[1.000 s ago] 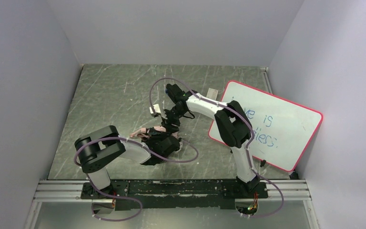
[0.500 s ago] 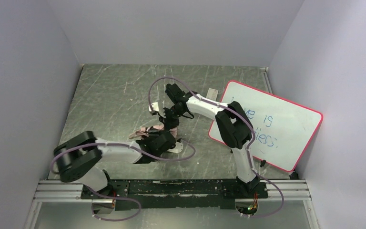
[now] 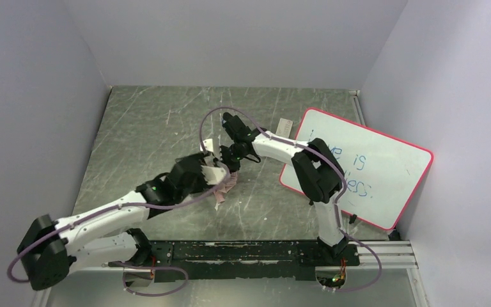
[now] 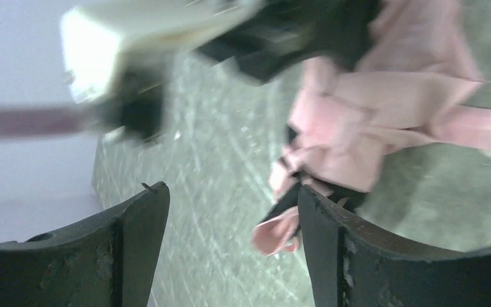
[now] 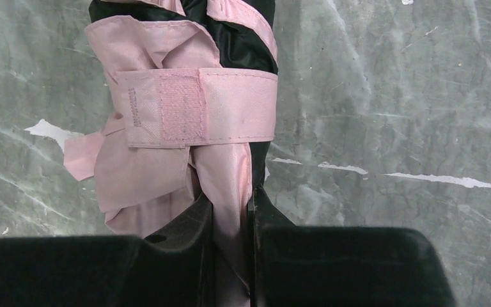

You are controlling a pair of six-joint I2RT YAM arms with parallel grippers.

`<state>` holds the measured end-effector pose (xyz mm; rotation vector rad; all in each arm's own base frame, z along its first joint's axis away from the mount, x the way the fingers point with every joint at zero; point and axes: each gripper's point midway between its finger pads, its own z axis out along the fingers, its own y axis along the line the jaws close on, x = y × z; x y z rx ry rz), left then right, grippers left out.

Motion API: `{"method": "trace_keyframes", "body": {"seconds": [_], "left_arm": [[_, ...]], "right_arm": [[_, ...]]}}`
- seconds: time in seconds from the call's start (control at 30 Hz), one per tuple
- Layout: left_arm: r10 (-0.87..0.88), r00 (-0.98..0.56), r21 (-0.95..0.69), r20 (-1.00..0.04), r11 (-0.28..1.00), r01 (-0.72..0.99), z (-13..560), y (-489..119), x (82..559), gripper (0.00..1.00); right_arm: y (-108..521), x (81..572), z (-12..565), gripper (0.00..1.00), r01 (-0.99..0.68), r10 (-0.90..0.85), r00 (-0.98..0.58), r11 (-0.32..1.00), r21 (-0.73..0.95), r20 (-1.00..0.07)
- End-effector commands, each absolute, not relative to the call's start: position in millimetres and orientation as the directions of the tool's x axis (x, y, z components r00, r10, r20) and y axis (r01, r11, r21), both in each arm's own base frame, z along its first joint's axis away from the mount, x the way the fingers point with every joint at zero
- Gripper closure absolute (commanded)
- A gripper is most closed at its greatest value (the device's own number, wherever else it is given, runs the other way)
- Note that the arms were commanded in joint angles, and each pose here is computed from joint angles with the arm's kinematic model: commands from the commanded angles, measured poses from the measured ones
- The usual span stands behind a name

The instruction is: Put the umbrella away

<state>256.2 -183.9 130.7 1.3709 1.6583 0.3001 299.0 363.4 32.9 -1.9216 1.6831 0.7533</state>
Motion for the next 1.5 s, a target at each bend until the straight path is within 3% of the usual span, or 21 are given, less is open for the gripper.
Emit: {"method": "trace_keyframes", "body": {"seconds": [0.0, 0.23, 0.5, 0.6, 0.83, 0.97, 1.17, 1.3, 1.47], "left_arm": [[0.787, -0.064, 0.637, -0.614, 0.541, 0.549, 156.6, -145.0, 272.0, 0.25], [0.660, -0.240, 0.561, -0.712, 0.740, 0.371, 161.8, -77.9, 287.7, 0.22], [0.515, -0.377, 0.353, -0.770, 0.836, 0.420, 165.9, -46.6, 322.0, 0.19], [0.477, -0.404, 0.247, -0.781, 0.830, 0.500, 167.4, -55.3, 329.4, 0.13], [0.489, -0.388, 0.062, -0.782, 0.679, 0.731, 159.3, -101.9, 318.3, 0.04], [0.511, -0.388, -0.051, -0.767, 0.555, 0.831, 147.2, -122.0, 305.5, 0.06], [0.581, -0.340, -0.218, -0.739, 0.271, 0.937, 119.1, -140.6, 271.0, 0.11], [0.596, -0.295, -0.244, -0.747, 0.167, 0.955, 106.9, -144.7, 270.2, 0.16], [0.574, -0.186, -0.175, -0.797, 0.074, 0.982, 110.5, -154.8, 279.2, 0.15]], "right_arm": [[326.6, 306.1, -25.0, 0.97, -0.995, -0.855, 0.095, -0.081, -0.051, -0.509], [323.5, 298.2, -25.0, 0.97, -0.992, -0.854, 0.121, -0.083, -0.096, -0.506], [316.2, 286.5, -25.8, 0.96, -0.963, -0.870, 0.211, -0.108, -0.247, -0.445], [312.9, 281.0, -27.8, 0.96, -0.944, -0.873, 0.241, -0.109, -0.311, -0.423], [306.8, 267.0, -30.8, 0.95, -0.884, -0.870, 0.313, -0.120, -0.452, -0.381], [304.0, 259.6, -30.9, 0.95, -0.842, -0.870, 0.346, -0.123, -0.525, -0.351], [300.1, 251.0, -34.2, 0.95, -0.789, -0.869, 0.389, -0.143, -0.598, -0.306], [299.6, 245.3, -34.4, 0.95, -0.772, -0.864, 0.407, -0.153, -0.617, -0.296], [300.3, 241.2, -34.1, 0.95, -0.766, -0.860, 0.417, -0.158, -0.624, -0.294]]}}
